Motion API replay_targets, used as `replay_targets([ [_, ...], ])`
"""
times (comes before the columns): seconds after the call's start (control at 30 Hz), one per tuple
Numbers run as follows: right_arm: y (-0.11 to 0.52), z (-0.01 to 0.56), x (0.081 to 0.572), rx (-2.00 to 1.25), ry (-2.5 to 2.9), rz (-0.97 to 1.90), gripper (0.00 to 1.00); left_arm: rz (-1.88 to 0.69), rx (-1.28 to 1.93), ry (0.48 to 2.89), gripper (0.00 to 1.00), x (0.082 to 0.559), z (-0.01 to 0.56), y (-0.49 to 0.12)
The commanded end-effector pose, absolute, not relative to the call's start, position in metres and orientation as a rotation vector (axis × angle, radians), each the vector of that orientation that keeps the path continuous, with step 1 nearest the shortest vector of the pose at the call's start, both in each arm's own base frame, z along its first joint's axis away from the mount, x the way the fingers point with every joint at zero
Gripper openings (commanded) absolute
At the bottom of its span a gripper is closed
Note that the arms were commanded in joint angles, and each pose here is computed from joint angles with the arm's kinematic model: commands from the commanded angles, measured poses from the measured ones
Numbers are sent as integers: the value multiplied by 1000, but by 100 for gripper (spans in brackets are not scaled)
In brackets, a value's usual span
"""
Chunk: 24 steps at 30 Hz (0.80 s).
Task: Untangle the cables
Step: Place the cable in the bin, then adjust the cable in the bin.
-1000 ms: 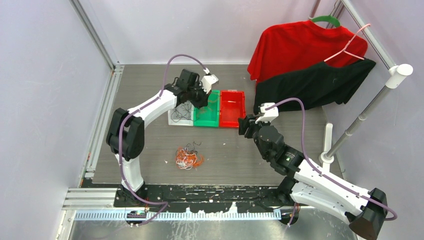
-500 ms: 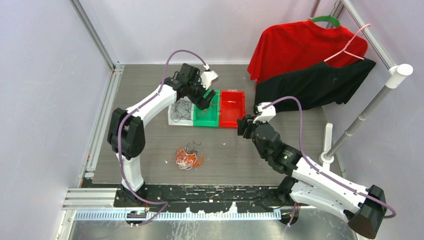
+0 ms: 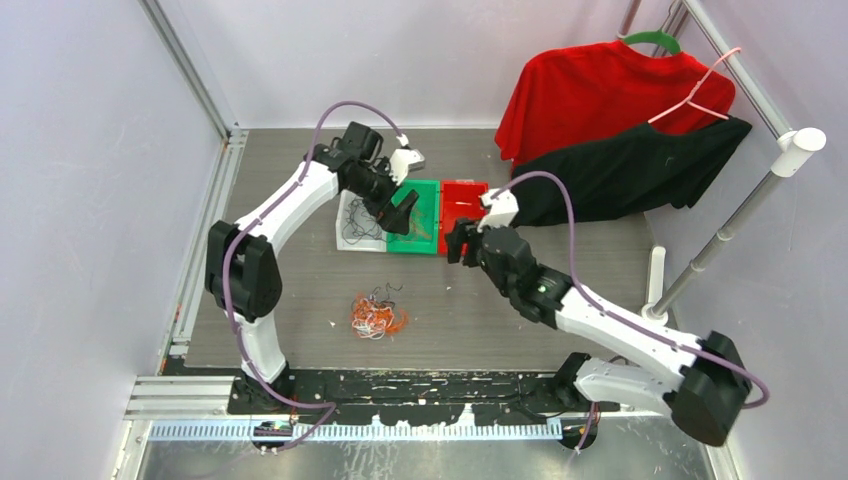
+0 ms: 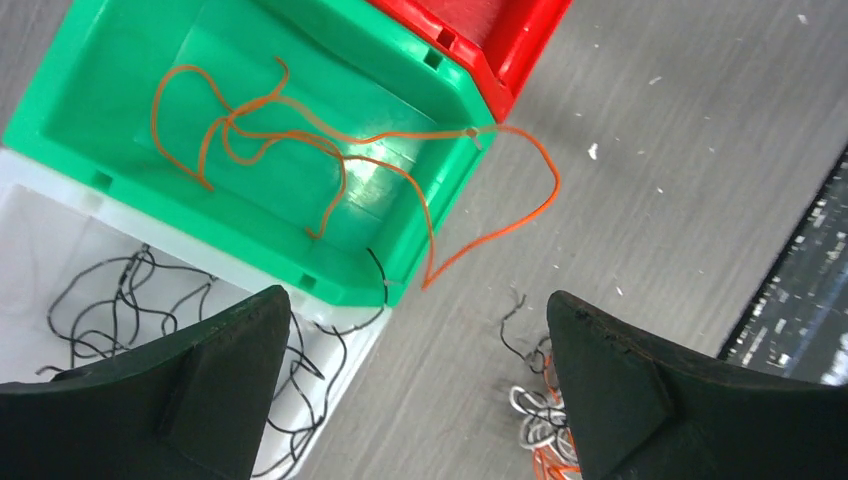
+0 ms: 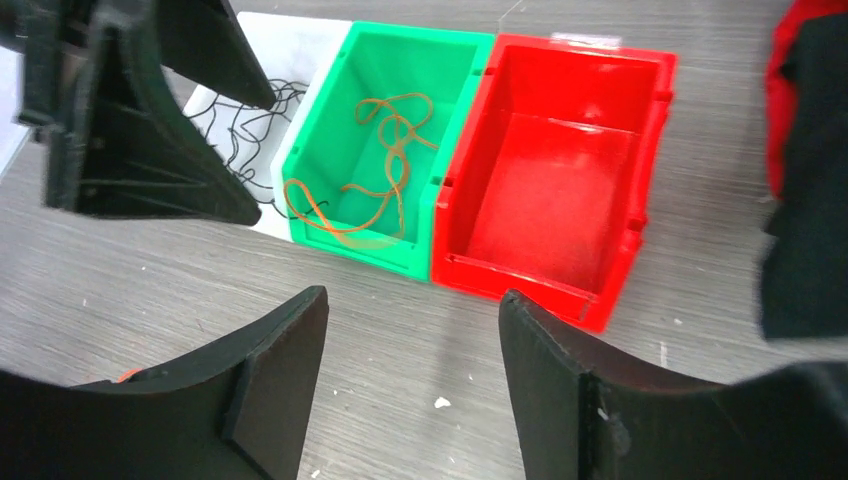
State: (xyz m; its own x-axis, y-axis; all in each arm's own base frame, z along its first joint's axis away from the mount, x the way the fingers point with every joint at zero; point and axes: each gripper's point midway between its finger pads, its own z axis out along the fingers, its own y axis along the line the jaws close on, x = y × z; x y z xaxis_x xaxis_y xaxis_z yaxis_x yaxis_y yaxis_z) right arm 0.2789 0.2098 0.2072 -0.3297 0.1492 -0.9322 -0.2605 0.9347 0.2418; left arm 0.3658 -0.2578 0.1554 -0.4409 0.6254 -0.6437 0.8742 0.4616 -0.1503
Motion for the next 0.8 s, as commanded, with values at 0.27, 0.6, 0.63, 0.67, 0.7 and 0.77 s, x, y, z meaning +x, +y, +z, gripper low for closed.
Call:
replay_targets([
  [0.27, 298, 190, 321, -237, 1976, 758, 75, -646, 1417, 2083, 91, 326, 166, -211],
  [0.6, 307, 166, 344, -233, 2008, 693, 69, -537, 1668, 1913, 71, 328, 145, -213],
  [0.63, 307, 161, 348, -233, 2019, 675, 66, -505, 1695, 1888, 68, 331, 142, -212],
  [0.67, 305, 158, 352, -225, 2027, 656, 63, -480, 1713, 1868, 67, 334, 139, -212],
  [0.7, 303, 156, 356, -215, 2035, 641, 60, -455, 1710, 1851, 65, 339, 137, -212],
  [0.77, 298, 153, 364, -201, 2049, 619, 52, -425, 1710, 1825, 63, 347, 134, -213],
])
